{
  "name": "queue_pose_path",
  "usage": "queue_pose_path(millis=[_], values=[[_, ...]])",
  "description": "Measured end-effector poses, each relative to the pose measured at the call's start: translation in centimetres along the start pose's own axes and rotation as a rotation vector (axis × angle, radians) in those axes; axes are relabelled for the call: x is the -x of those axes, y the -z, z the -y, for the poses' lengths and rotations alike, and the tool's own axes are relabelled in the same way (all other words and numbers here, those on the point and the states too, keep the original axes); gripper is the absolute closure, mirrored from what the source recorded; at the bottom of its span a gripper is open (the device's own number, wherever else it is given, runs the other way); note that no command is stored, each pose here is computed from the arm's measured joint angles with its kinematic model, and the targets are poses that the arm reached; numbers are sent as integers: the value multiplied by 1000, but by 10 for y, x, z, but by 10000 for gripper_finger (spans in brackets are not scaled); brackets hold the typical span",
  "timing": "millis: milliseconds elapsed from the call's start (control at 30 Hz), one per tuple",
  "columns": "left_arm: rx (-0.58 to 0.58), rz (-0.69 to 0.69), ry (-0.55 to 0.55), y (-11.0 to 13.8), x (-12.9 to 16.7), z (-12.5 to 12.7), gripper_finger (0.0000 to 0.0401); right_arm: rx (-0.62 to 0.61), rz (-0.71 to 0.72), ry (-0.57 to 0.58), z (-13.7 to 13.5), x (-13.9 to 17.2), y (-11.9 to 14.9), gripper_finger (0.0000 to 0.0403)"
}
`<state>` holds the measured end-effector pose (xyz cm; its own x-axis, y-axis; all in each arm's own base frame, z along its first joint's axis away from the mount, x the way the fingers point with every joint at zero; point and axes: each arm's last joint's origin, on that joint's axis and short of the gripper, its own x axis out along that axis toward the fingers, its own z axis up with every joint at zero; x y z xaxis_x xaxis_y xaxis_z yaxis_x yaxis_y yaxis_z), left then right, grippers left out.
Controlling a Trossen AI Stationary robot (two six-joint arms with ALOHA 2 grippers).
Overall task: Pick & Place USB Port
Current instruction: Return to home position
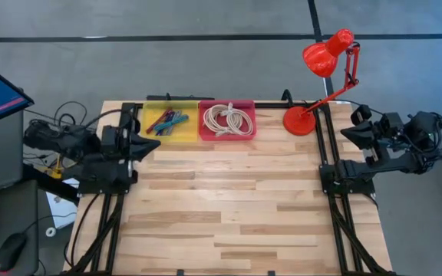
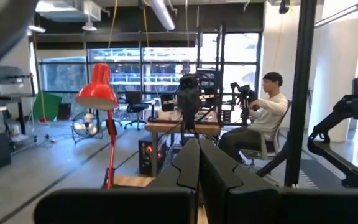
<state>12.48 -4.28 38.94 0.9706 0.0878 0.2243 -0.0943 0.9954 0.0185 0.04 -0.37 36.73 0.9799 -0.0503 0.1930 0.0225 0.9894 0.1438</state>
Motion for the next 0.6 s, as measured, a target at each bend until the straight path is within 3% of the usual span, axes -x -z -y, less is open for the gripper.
queue_pose_path(millis=[333, 600], values=[[-29, 65, 18, -5, 2, -25, 398, -1, 0, 0, 0, 0, 0, 403], [-26, 113, -41, -17, 41, -43, 398, 0, -5, 0, 0, 0, 1, 403]])
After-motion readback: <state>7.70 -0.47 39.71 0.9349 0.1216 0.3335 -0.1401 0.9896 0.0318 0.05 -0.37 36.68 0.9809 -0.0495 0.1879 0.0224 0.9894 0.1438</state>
